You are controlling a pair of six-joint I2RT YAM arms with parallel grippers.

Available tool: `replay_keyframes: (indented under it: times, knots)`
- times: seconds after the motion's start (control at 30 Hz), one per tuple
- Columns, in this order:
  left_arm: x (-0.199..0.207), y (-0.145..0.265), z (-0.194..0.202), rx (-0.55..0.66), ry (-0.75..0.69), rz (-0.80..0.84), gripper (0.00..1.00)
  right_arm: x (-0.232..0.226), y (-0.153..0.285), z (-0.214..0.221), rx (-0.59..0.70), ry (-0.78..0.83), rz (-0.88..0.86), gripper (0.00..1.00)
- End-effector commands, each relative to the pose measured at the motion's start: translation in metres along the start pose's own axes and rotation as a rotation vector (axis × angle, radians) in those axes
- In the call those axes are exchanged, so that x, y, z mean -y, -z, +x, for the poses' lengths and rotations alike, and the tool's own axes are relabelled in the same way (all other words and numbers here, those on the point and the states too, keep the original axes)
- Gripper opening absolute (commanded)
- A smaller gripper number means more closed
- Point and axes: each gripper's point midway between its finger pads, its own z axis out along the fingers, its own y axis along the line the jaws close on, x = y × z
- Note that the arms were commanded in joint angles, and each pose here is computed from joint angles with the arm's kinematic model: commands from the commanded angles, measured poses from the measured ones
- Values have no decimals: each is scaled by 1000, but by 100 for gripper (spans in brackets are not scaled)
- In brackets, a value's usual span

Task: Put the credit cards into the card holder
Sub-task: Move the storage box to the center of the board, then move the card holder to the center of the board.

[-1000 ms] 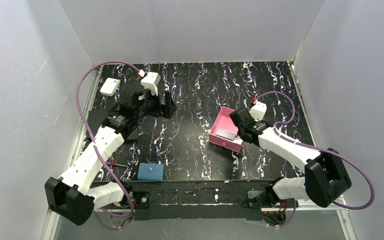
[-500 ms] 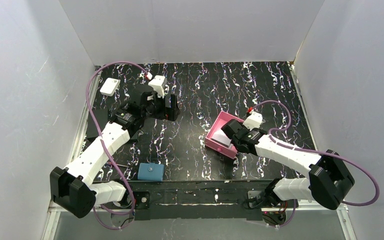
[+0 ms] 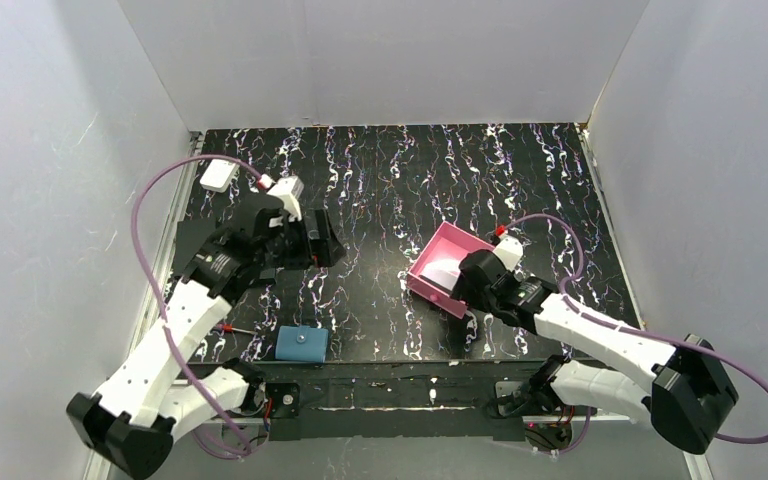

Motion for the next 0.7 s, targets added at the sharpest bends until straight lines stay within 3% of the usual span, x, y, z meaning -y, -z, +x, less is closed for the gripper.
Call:
replay_keyframes:
  times: [0.0,0.3,0.37,0.53,0.67]
  knots:
    - [-18,27,55,-141,170,-82,99,-17,14,-9,21,51,-113,70]
    - [-53,53,119,-198,524,-282,99,-26,57,-47,143,229,-225,92]
    - [-68,60,126,-157,589,-362,99,-47,69,-50,147,331,-343,98]
    - [-89,63,150,-135,720,-468,98,-107,99,-41,95,549,-659,98]
    - [-98,61,178,-253,775,-594,77,-156,124,-25,49,616,-956,98]
